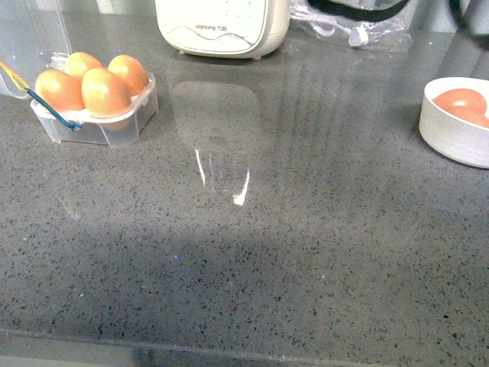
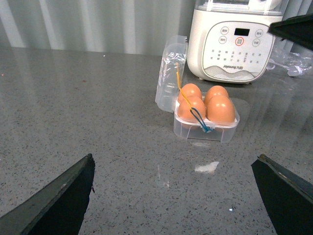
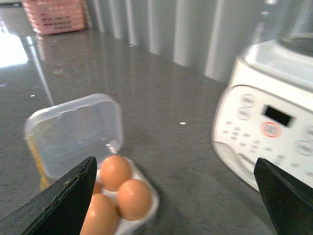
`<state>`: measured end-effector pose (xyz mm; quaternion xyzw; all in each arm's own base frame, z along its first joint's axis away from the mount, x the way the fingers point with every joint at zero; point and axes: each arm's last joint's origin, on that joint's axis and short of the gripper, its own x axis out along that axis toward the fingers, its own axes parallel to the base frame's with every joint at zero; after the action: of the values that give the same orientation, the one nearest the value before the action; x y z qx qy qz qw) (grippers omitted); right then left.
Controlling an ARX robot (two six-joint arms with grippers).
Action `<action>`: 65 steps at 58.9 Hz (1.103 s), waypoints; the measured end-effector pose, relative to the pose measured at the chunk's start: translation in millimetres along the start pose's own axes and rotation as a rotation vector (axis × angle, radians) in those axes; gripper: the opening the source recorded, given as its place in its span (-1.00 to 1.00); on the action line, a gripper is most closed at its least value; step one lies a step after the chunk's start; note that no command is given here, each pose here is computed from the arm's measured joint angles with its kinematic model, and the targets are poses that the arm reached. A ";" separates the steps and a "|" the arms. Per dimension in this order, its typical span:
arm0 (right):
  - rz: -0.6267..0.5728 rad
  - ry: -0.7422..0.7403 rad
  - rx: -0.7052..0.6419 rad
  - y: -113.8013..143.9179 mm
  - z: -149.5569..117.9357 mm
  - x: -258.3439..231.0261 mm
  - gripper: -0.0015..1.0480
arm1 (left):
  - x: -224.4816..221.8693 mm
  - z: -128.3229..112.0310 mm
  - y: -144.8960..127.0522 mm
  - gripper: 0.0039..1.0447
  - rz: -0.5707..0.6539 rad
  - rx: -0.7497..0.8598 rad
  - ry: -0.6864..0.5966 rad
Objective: Put egg into box
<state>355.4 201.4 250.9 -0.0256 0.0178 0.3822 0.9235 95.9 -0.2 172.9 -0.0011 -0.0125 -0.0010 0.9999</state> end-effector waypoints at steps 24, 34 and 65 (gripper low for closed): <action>-0.313 -0.170 -0.046 -45.5 50.6 -149.2 0.86 | 0.0 0.0 0.0 0.87 0.000 0.000 0.000; -0.366 -0.216 -0.075 -37.2 60.8 -199.0 0.86 | 0.0 0.0 0.0 0.87 0.000 0.000 0.000; -0.786 -0.026 0.045 -3.2 -34.8 -279.0 -0.94 | 0.0 0.0 0.0 0.87 0.000 0.000 0.000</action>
<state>160.0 0.2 230.8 -0.0053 0.0033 -0.0006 1.0000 95.9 -0.2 172.9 -0.0011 -0.0125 -0.0010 0.9999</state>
